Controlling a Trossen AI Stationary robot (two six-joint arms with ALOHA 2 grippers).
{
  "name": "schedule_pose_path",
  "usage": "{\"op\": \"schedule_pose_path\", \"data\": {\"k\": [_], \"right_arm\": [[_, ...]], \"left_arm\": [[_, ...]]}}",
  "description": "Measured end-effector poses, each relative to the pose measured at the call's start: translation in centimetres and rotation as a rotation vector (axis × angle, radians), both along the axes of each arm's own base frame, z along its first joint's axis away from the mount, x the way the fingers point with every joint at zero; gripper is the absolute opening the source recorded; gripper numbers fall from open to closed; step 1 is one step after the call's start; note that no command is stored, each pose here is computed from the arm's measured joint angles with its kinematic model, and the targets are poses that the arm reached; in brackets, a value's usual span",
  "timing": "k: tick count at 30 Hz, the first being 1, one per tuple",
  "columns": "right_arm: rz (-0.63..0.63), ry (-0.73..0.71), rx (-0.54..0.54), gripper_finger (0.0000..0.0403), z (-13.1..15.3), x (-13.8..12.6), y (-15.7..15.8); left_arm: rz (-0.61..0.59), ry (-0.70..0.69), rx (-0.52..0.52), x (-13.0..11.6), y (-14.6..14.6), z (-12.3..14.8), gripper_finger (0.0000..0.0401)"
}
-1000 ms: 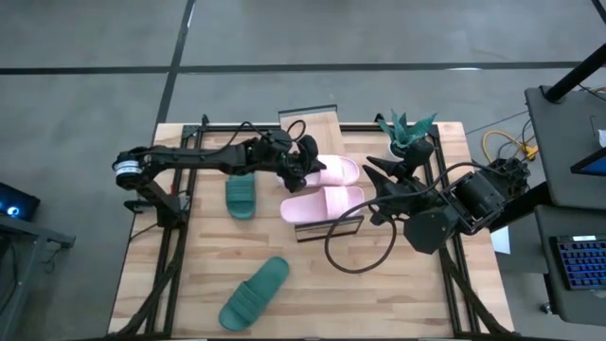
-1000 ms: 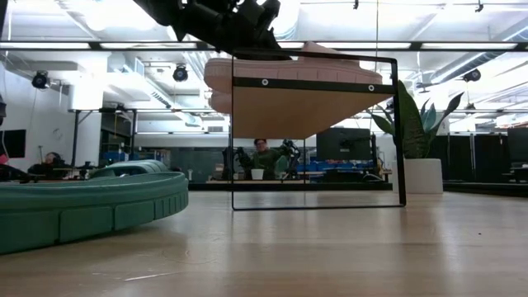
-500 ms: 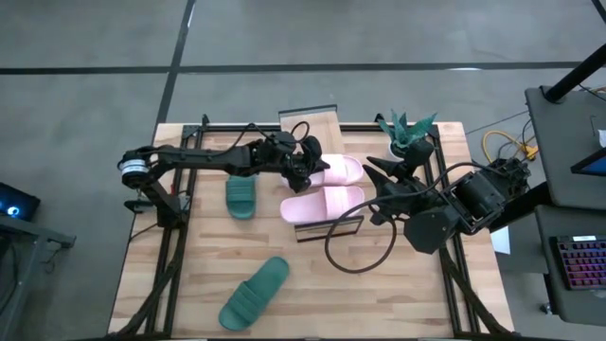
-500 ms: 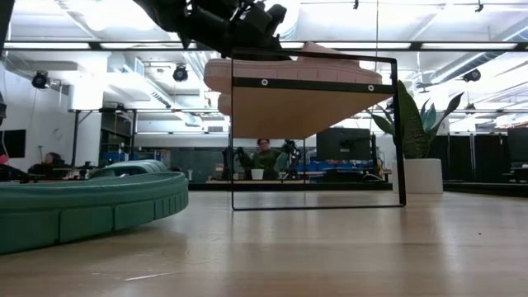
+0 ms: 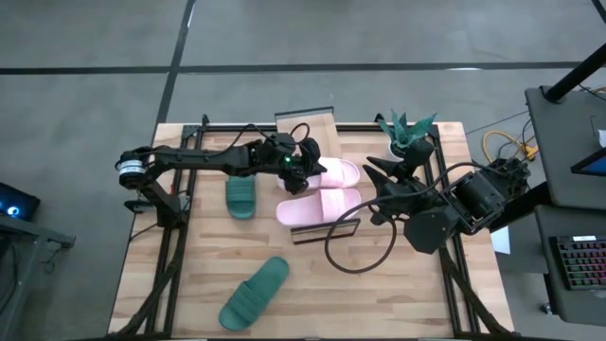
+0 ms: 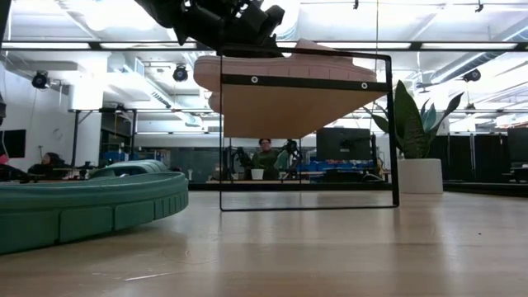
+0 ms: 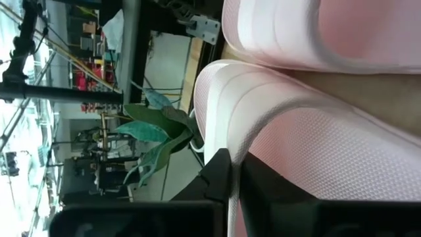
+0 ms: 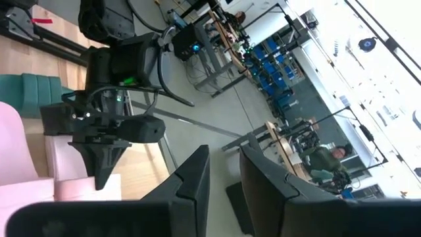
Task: Pick and place slides into the shelf
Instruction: Put the pink slide on the shelf, then put the top green slide on the shelf
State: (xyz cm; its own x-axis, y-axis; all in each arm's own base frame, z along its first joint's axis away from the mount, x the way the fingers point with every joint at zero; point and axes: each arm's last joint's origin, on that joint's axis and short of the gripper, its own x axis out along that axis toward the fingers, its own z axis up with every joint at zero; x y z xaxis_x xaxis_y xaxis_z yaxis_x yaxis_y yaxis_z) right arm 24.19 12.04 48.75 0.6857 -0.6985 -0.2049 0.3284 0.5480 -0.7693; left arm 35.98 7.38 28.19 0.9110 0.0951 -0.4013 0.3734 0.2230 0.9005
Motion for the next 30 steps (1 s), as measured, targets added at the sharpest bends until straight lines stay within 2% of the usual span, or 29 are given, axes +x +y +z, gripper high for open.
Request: {"op": "schedule_pose_path", "data": {"k": [6,13,20,24,27,30], "right_arm": [[0.0,0.0,0.0,0.0079,0.0,0.0,0.0],[0.0,0.001,-0.001,0.0073,0.0,0.0,0.0],[0.003,0.011,-0.011,0.0078,0.0,0.0,0.0],[0.003,0.01,-0.011,0.0082,0.0,0.0,0.0],[0.002,0.01,-0.01,0.008,0.0,0.0,0.0],[0.002,0.007,-0.007,0.0075,0.0,0.0,0.0]], "left_arm": [[0.002,-0.003,-0.007,-0.1,0.0,0.2,0.0043],[0.036,0.006,-0.028,-0.1,0.0,0.2,0.012],[0.108,-0.023,-0.097,-1.4,-0.2,1.9,0.0182],[0.13,-0.083,-0.137,-2.7,-0.5,3.8,0.0199],[0.154,-0.07,-0.137,-3.9,-0.7,4.6,0.0203],[0.248,-0.083,-0.166,-5.1,-0.7,5.7,0.0203]]}}
